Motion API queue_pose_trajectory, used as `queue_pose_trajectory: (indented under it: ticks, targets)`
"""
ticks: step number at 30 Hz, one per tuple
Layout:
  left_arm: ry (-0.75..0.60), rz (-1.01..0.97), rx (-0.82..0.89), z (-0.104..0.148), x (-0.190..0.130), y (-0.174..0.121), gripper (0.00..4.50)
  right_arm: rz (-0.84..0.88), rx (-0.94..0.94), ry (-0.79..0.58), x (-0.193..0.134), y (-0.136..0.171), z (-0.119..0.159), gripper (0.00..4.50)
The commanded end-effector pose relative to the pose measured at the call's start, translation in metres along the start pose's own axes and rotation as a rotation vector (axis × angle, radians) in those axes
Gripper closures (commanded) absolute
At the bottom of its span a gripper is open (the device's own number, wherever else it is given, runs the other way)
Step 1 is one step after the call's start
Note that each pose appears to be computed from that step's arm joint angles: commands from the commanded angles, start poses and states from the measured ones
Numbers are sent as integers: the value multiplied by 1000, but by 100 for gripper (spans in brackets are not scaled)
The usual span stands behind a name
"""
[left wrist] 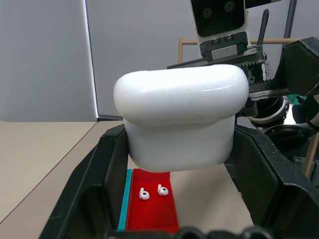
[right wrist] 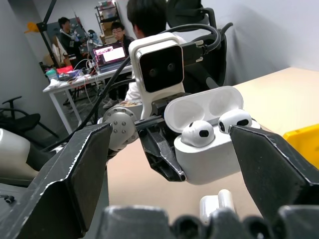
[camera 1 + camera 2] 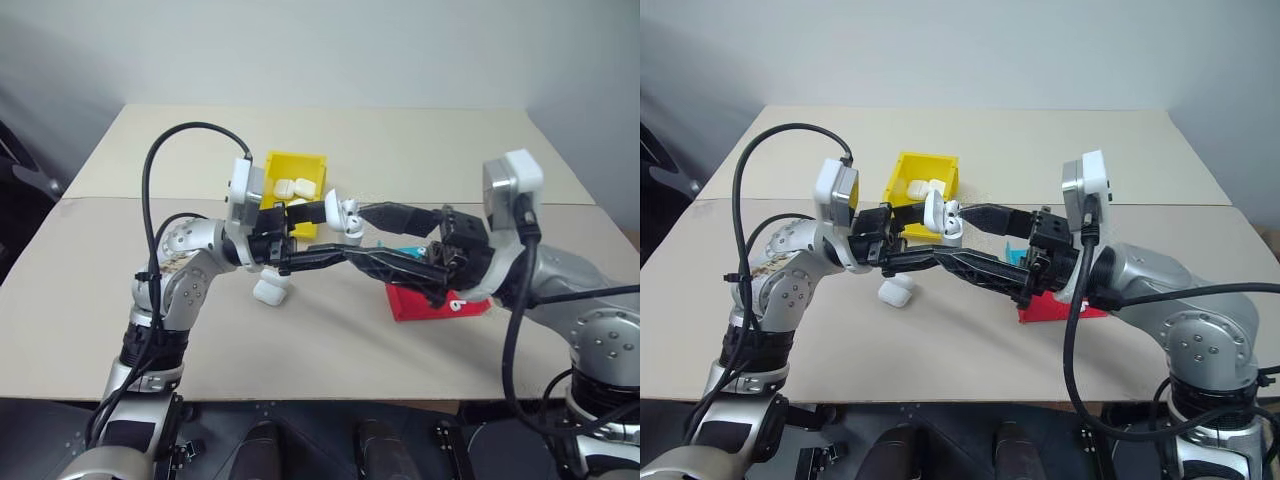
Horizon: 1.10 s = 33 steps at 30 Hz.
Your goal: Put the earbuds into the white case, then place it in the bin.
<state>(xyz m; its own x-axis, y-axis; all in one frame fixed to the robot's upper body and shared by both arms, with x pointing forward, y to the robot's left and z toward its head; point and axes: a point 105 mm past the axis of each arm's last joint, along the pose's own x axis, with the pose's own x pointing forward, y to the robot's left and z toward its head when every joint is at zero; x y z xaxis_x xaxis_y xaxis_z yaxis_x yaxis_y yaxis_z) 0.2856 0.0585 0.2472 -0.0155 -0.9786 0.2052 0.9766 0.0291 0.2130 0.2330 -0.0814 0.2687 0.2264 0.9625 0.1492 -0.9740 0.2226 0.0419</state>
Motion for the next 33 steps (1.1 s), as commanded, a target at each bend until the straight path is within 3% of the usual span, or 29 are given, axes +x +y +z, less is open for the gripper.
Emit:
queue_pose_trajectory:
  ticks: [1,3,5,16,17,23,33]
  targets:
    - [-43,-26,66,15,4,-4,171,63,-4,6,-4,13,4,3]
    - [-43,-25,60,13,4,-4,171,59,-9,13,-6,11,5,3]
    - [-41,-25,52,11,6,-4,171,49,-35,38,-8,8,8,53]
    - [-13,-28,21,-11,17,2,171,56,-245,192,-6,-25,34,429]
    - [-11,-29,21,-13,18,3,171,63,-263,217,-4,-27,36,445]
    - [-12,-36,20,-16,23,6,171,151,-380,361,27,-33,48,445]
    - [-19,-41,32,-16,22,4,171,297,-576,654,59,-41,22,445]
